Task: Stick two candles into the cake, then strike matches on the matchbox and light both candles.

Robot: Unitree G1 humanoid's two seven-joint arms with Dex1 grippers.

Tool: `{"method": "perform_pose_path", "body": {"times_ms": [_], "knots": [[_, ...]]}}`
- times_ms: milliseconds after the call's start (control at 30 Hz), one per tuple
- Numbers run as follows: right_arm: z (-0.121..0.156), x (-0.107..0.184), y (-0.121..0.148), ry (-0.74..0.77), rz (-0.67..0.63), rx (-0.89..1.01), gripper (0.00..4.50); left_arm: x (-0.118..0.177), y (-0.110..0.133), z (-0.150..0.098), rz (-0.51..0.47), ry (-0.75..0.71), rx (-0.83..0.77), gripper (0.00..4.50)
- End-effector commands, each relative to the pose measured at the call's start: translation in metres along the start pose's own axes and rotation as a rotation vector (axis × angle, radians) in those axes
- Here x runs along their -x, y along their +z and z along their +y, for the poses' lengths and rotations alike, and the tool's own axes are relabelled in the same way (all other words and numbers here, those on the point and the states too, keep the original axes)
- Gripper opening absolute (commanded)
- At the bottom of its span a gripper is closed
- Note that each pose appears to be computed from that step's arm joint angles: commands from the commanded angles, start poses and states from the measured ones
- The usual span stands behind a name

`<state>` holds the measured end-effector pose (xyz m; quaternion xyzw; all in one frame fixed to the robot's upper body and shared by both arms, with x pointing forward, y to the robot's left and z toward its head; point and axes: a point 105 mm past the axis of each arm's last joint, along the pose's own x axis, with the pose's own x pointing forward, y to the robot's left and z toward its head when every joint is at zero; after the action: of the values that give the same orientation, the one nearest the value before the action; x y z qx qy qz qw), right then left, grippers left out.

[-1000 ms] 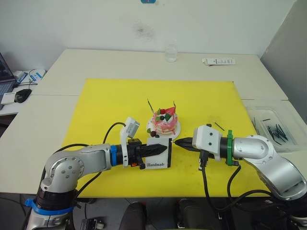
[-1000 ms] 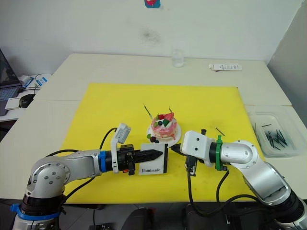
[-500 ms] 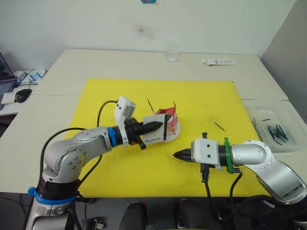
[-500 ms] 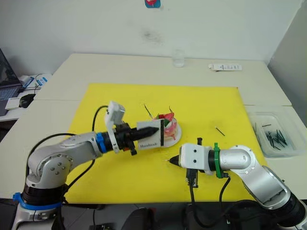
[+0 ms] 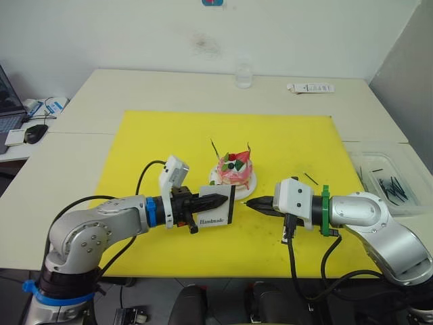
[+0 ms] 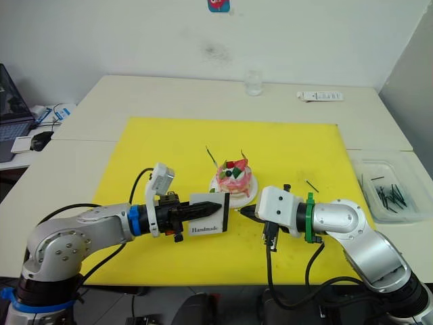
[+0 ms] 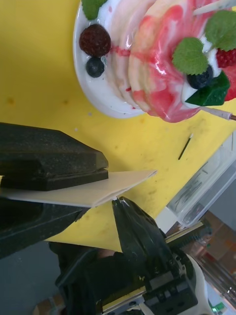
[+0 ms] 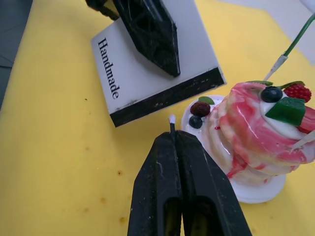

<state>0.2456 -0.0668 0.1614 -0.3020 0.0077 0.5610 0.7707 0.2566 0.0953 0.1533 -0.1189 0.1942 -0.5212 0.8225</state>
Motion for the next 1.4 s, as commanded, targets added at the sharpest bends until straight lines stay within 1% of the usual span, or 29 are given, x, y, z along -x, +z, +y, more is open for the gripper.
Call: {"method": "perform_pose_path", "body": {"times_ms": [33,133,200,333,367,433,533,700,800,867,900,967,1033,1200,1400], "knots": [[-0.005,0.003,0.012,-0.034,-0.021,0.052,0.02,-0.004,0.003,-0.004,-0.006,-0.018,-0.023,0.00],[-0.009,0.004,0.008,-0.069,-0.006,0.039,0.02,-0.006,0.001,-0.004,0.002,-0.016,-0.034,0.00],[-0.013,0.008,-0.002,-0.125,0.013,-0.022,0.02,-0.006,-0.004,-0.004,0.023,-0.011,-0.054,0.00],[-0.023,0.017,-0.037,-0.306,0.058,-0.205,0.02,-0.007,-0.009,-0.006,0.031,-0.017,-0.060,0.00],[-0.027,0.020,-0.047,-0.372,0.068,-0.257,0.02,-0.008,-0.008,-0.007,0.027,-0.017,-0.056,0.00],[-0.029,0.024,-0.062,-0.473,0.066,-0.362,0.02,-0.008,-0.008,-0.008,0.025,-0.018,-0.056,0.00],[-0.029,0.025,-0.080,-0.575,0.072,-0.456,0.02,-0.009,-0.009,-0.009,0.030,-0.023,-0.060,0.00],[-0.024,0.021,-0.098,-0.623,0.102,-0.480,0.02,-0.010,-0.008,-0.010,0.038,-0.033,-0.069,0.00],[-0.021,0.019,-0.104,-0.626,0.107,-0.495,0.69,-0.010,-0.006,-0.009,0.039,-0.031,-0.071,0.00],[-0.019,0.018,-0.106,-0.618,0.105,-0.486,1.43,-0.010,-0.005,-0.009,0.040,-0.031,-0.074,0.00],[-0.019,0.018,-0.106,-0.617,0.101,-0.480,1.68,-0.010,-0.005,-0.009,0.040,-0.031,-0.074,0.00],[-0.017,0.016,-0.107,-0.604,0.084,-0.485,2.38,-0.010,-0.003,-0.009,0.040,-0.032,-0.076,0.00],[-0.014,0.015,-0.107,-0.591,0.065,-0.493,2.38,-0.010,-0.002,-0.010,0.039,-0.034,-0.078,0.00],[-0.017,0.015,-0.107,-0.626,0.029,-0.471,2.38,-0.011,-0.001,-0.011,0.035,-0.036,-0.079,0.00],[-0.013,0.012,-0.110,-0.610,0.032,-0.467,2.38,-0.011,-0.001,-0.012,0.035,-0.035,-0.078,0.00]]}}
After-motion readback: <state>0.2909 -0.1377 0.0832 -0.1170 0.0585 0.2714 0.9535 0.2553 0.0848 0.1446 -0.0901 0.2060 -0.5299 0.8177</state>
